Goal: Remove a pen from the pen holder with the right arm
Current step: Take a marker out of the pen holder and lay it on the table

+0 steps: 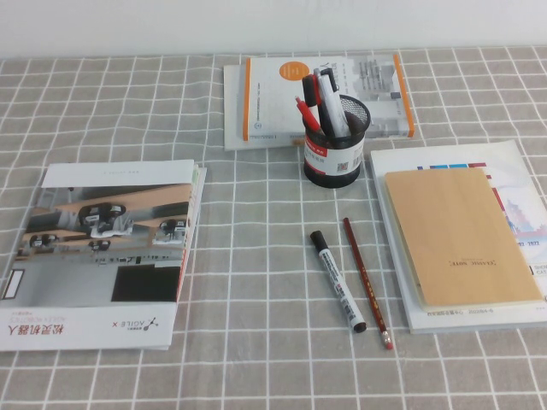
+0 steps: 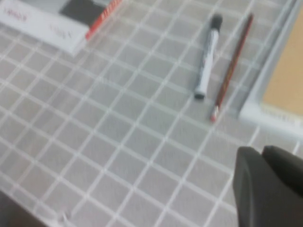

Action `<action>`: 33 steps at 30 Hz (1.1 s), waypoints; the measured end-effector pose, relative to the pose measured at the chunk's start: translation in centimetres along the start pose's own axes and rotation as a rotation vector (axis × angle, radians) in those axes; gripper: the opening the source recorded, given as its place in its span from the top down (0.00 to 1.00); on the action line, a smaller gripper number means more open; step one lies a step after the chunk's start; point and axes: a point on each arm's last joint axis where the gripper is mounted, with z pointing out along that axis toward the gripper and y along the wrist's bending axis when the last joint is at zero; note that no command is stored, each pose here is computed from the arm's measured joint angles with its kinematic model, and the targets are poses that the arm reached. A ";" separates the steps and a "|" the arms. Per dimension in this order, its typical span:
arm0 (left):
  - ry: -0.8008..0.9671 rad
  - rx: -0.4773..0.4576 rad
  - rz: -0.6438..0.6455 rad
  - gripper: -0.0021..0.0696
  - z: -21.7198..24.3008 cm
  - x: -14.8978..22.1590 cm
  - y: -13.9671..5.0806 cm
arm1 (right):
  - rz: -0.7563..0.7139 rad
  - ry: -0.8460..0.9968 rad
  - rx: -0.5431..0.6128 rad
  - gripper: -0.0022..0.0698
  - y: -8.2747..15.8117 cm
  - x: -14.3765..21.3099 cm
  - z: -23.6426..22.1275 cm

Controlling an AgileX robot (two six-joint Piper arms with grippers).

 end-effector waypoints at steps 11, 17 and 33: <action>0.000 0.000 0.000 0.98 0.0 0.0 0.0 | -0.040 -0.050 0.054 0.99 -1.9 5.5 3.1; 0.000 0.000 0.000 0.98 0.0 0.0 0.0 | -0.021 -0.217 0.165 0.99 -3.9 8.4 5.1; 0.000 0.000 0.000 0.98 0.0 0.0 0.0 | 0.183 -0.578 0.489 0.99 -6.2 13.2 4.1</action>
